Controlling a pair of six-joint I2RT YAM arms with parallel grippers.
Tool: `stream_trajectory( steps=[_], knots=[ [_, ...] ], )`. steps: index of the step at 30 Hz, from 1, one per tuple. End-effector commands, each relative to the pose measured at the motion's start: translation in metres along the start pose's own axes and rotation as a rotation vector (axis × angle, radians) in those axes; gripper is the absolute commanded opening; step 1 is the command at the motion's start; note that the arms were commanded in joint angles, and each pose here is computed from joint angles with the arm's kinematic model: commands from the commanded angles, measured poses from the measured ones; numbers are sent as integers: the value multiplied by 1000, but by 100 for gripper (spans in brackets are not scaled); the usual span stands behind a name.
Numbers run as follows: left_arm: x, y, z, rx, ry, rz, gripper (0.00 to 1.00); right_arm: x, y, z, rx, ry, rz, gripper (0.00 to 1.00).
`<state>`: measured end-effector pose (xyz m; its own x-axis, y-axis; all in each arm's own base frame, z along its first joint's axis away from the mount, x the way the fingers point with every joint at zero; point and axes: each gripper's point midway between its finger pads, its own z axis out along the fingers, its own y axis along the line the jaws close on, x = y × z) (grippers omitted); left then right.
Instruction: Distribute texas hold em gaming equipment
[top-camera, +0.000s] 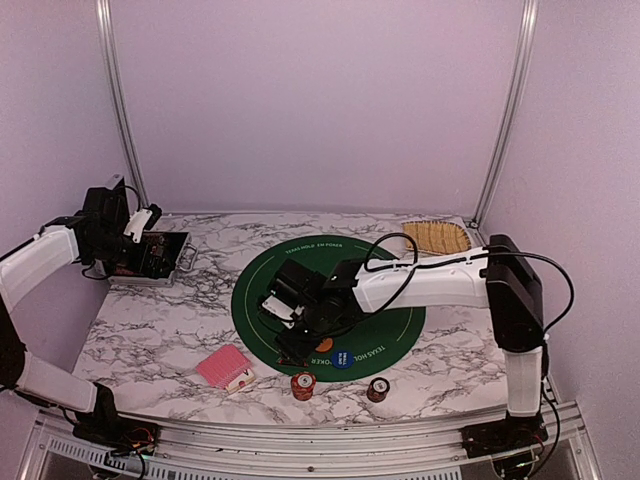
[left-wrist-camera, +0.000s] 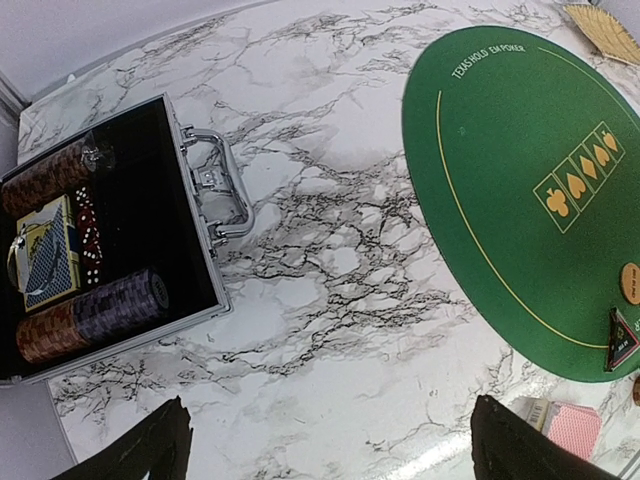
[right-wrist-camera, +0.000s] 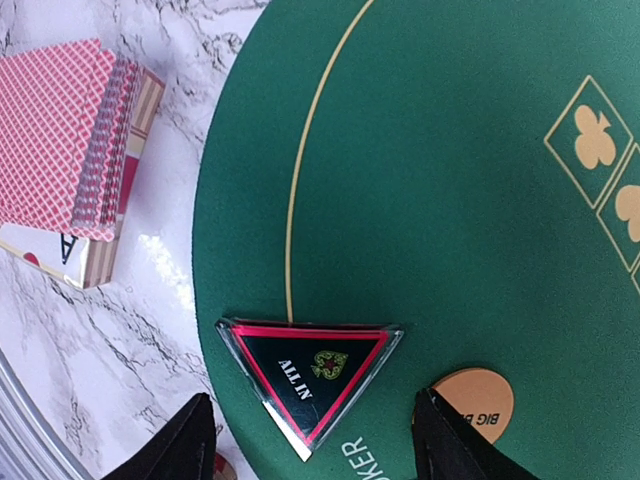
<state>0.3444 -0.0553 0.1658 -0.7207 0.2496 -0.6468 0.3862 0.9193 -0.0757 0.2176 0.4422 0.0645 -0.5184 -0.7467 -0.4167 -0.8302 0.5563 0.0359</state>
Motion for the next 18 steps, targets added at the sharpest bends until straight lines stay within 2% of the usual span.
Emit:
stream_trajectory(
  steps=[1, 11, 18],
  knots=[
    [-10, -5, -13, 17, -29, 3, 99, 1, 6, 4, -4, 27, -21, 64],
    [-17, -4, -16, 16, -45, 1, 99, 10, 7, 20, -10, 66, -26, 63],
    [-21, -6, -19, 25, -59, 1, 99, 16, 7, 29, -9, 87, -35, 56]
  ],
)
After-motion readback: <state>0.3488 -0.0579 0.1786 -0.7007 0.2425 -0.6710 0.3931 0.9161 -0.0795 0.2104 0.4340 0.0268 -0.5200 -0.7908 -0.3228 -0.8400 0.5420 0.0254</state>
